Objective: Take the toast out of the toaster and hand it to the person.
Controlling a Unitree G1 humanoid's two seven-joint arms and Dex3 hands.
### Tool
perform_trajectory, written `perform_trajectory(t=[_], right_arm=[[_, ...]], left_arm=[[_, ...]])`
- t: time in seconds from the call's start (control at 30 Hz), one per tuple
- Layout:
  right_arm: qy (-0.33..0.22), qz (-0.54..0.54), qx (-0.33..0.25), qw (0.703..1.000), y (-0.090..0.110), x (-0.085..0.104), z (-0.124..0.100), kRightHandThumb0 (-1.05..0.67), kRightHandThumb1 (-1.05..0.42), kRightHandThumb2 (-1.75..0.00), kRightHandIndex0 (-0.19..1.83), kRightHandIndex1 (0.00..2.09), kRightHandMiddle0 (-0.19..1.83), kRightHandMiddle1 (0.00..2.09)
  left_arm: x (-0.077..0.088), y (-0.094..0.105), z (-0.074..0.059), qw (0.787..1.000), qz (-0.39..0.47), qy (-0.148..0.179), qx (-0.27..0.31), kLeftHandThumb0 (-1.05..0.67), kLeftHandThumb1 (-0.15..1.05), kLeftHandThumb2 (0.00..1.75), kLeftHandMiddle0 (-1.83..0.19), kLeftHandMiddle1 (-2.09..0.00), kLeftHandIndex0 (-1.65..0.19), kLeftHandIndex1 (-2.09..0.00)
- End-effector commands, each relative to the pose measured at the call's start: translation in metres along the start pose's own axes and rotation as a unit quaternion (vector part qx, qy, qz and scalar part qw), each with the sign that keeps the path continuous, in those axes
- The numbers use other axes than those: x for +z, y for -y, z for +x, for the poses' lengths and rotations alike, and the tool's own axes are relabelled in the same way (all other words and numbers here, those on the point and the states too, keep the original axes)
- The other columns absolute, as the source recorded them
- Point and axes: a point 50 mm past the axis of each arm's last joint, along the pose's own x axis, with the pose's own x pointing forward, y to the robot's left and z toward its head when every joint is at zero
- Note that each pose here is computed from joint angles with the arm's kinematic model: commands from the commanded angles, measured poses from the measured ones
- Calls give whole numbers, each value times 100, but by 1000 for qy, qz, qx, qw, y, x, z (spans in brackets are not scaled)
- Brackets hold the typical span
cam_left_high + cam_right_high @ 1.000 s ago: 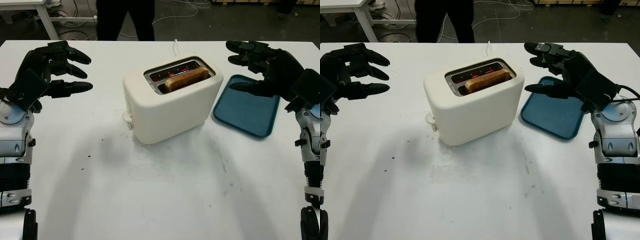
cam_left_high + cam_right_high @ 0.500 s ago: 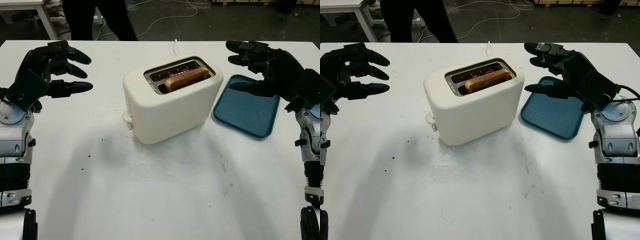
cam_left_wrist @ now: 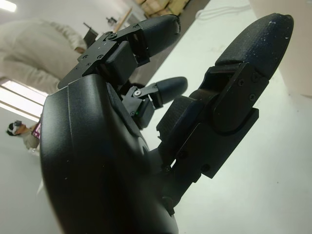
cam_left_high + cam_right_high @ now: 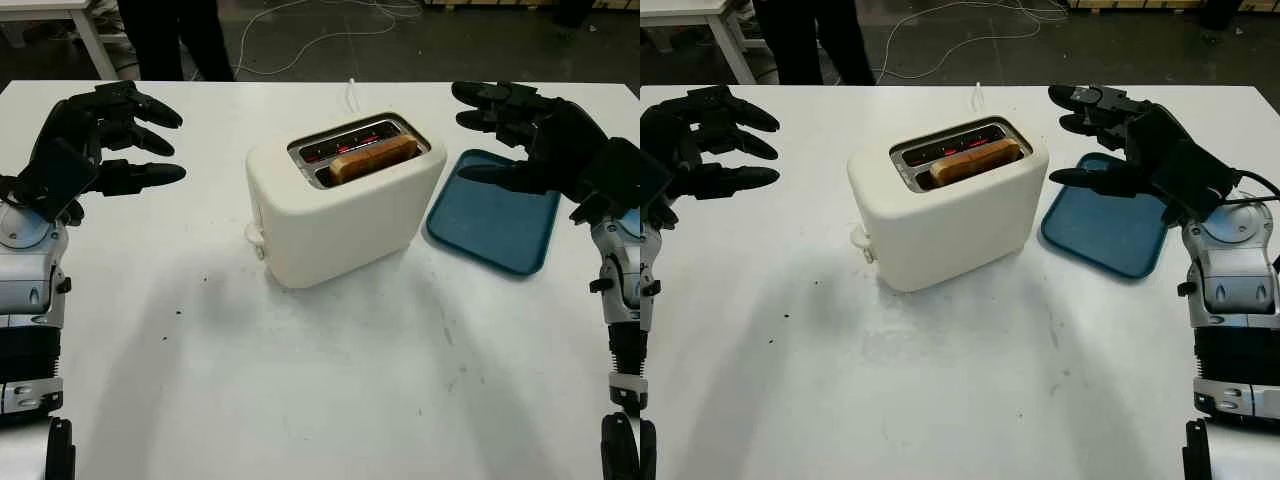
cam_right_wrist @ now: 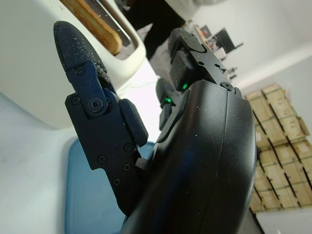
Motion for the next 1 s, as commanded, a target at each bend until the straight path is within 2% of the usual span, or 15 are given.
perform_trajectory(t=[0.0, 0.97], right_arm=[[6, 2, -5, 1000, 0, 3, 1, -71, -75, 0, 13, 56, 43, 1], [8, 1, -4, 1000, 0, 3, 2, -69, -74, 0, 11, 58, 43, 0]], left_arm=[[3, -1, 2, 1000, 0, 6, 3, -105, 57, 0, -66, -104, -64, -95], [3, -1, 2, 1000, 1, 10, 4, -105, 58, 0, -66, -104, -64, -96]])
